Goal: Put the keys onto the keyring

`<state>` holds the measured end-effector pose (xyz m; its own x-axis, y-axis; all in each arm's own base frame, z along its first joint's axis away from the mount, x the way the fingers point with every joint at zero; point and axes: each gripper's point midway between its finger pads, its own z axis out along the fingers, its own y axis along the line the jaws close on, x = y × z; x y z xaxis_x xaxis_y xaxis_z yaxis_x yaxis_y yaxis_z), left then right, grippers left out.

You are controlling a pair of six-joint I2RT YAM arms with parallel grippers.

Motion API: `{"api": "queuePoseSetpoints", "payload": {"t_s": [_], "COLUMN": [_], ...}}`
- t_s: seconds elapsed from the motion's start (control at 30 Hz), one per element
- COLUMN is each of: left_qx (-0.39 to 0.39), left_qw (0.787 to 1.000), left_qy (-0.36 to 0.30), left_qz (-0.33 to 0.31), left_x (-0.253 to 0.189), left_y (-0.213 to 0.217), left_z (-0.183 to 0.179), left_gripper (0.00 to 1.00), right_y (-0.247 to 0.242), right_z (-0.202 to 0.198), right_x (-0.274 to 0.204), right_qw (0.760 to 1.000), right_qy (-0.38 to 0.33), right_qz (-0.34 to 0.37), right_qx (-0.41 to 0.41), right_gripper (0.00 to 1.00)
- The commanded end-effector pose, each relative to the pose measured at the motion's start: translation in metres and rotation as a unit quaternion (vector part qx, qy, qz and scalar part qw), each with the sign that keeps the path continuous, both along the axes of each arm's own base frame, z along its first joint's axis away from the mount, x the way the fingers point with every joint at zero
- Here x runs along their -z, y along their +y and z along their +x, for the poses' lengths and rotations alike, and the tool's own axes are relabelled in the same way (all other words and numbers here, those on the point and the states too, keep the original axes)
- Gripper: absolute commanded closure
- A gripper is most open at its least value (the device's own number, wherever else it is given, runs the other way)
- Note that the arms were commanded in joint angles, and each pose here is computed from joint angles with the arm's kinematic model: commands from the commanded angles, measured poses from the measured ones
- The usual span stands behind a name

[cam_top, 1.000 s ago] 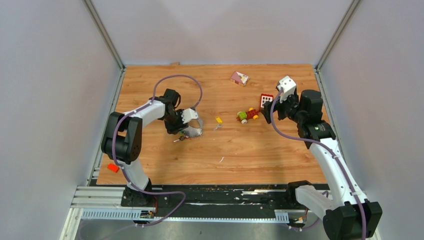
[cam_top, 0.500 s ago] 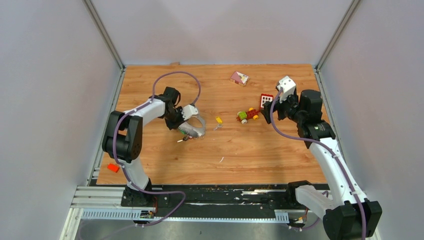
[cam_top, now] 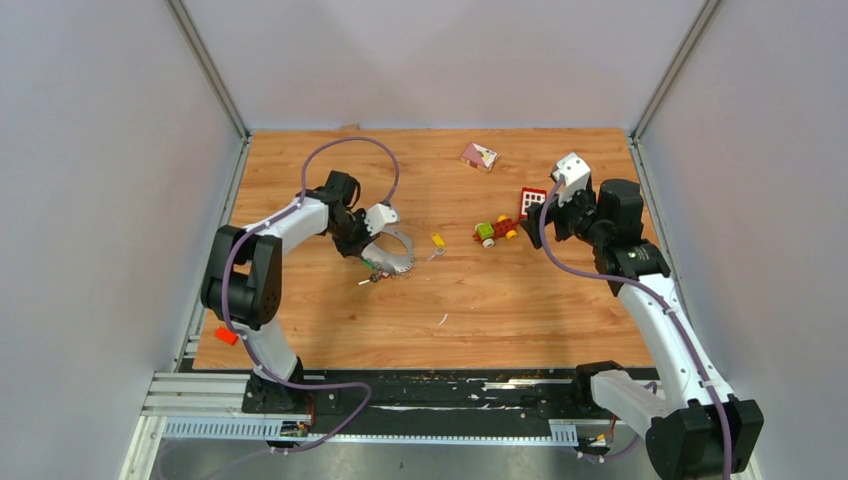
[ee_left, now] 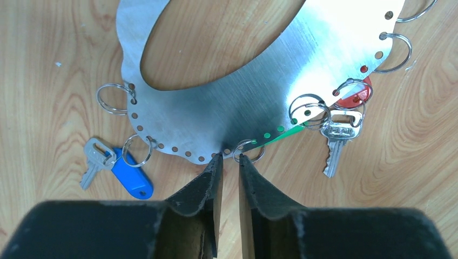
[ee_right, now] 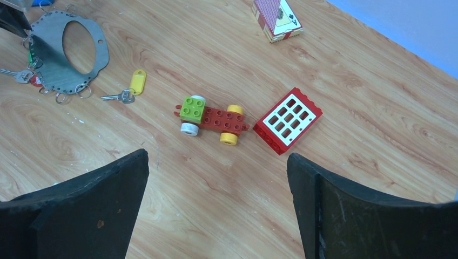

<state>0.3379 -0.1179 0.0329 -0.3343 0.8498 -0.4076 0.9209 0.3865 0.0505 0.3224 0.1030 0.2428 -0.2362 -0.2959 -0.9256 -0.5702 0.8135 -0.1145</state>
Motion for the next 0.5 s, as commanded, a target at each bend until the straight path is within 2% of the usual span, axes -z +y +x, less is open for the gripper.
{"api": "queuePoseSetpoints", "payload": {"t_s": [0.0,0.2,0.47], "left_qx": [0.013,0.042,0.048], "left_qw": [0.999,0.998,0.998], "left_qy": [-0.046,-0.036,-0.03], "left_qz": [-0.022,-0.013,0.005], "left_x": [-0.022,-0.008,0.009], "left_y": [-0.005,-0.005,-0.002], "left_z": [0.009,0.0,-0.003], "left_gripper": [0.72,0.65,0.66], "right_y": [0.004,0.004,0.005], "right_z": [0.002,0.003,0.002], "right_x": [-0.007,-0.006,-0.006], "right_qw": [1.0,1.0,1.0], "right_qy": [-0.012,-0.009,-0.008], "right_qz": [0.0,0.0,-0.001], "right_qx": [-0.014,-0.014,-0.015], "right_gripper": [0.0,0.0,0.0]}}
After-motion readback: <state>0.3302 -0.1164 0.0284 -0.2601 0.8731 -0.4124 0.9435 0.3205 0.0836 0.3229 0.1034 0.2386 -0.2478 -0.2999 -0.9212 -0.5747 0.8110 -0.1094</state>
